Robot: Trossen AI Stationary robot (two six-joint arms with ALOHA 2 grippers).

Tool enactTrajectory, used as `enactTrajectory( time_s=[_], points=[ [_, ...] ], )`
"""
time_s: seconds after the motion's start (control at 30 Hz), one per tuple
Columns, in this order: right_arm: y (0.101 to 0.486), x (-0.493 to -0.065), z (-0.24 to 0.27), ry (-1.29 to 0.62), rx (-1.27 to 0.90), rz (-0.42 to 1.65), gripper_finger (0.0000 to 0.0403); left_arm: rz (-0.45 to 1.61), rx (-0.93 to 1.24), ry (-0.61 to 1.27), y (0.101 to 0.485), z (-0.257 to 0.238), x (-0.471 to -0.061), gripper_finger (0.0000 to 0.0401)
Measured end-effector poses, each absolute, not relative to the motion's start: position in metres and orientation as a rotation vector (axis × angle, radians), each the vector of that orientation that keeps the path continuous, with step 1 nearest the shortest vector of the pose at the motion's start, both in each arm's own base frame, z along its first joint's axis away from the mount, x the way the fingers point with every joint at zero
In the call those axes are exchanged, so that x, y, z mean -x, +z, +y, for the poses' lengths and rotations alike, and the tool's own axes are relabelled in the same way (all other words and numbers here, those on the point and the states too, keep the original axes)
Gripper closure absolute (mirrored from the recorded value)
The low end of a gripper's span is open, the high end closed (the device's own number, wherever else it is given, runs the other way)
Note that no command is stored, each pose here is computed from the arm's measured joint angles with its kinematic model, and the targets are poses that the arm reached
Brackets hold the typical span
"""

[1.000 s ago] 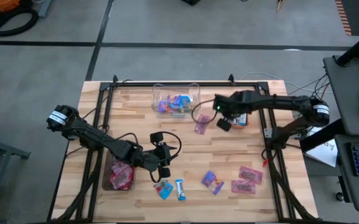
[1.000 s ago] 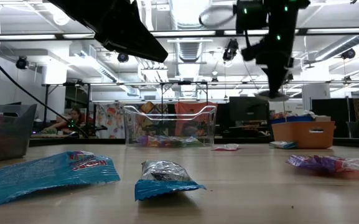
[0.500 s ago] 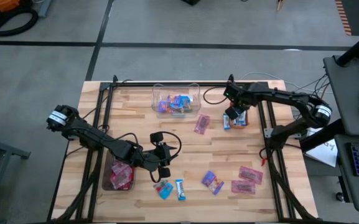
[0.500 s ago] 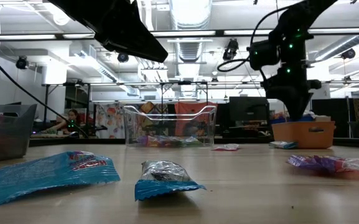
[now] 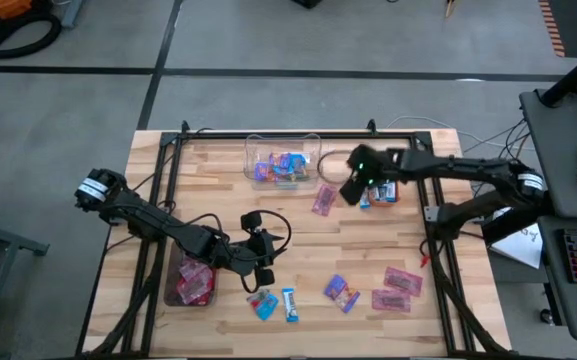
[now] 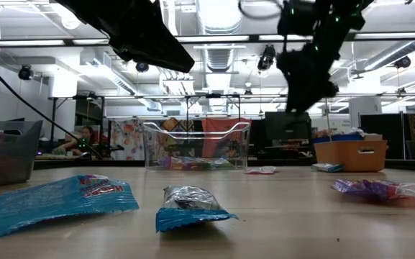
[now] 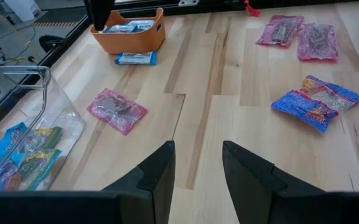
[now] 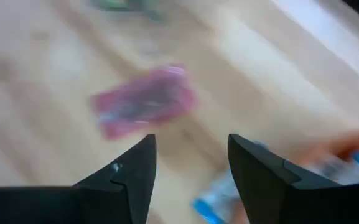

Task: Sort candy
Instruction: Put the red candy into the black bin

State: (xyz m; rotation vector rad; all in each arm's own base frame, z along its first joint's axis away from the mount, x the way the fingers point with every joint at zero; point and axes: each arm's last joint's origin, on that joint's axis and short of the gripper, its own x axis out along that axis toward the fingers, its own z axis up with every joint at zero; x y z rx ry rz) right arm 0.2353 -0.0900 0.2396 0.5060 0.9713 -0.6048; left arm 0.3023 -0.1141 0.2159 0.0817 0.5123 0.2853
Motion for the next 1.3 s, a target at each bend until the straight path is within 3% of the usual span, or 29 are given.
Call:
enactTrajectory(
  time_s=[0.17,0.43,0.9,1.03,1.3],
  points=[
    [0.235,-0.264,-0.052,-0.441,-0.363,0.919,0.0222,0.512,-0.081,0.286,0.216,-0.114,-0.302,0.0283],
    [0.202,-0.286,-0.021,-0.419,-0.23,1.004,0.0236,0.512,-0.078,0.285,0.216,-0.115,-0.302,0.0283],
    [0.152,-0.32,-0.023,-0.413,-0.211,1.004,0.0239,0.513,-0.082,0.283,0.216,-0.115,-0.302,0.0283],
    [0.138,-0.324,-0.026,-0.495,-0.167,1.004,0.0245,0.513,-0.083,0.283,0.216,-0.115,-0.302,0.0283],
    [0.117,-0.328,-0.03,-0.538,-0.153,1.045,0.0285,0.513,-0.083,0.283,0.216,-0.115,-0.302,0.0283]
  ],
)
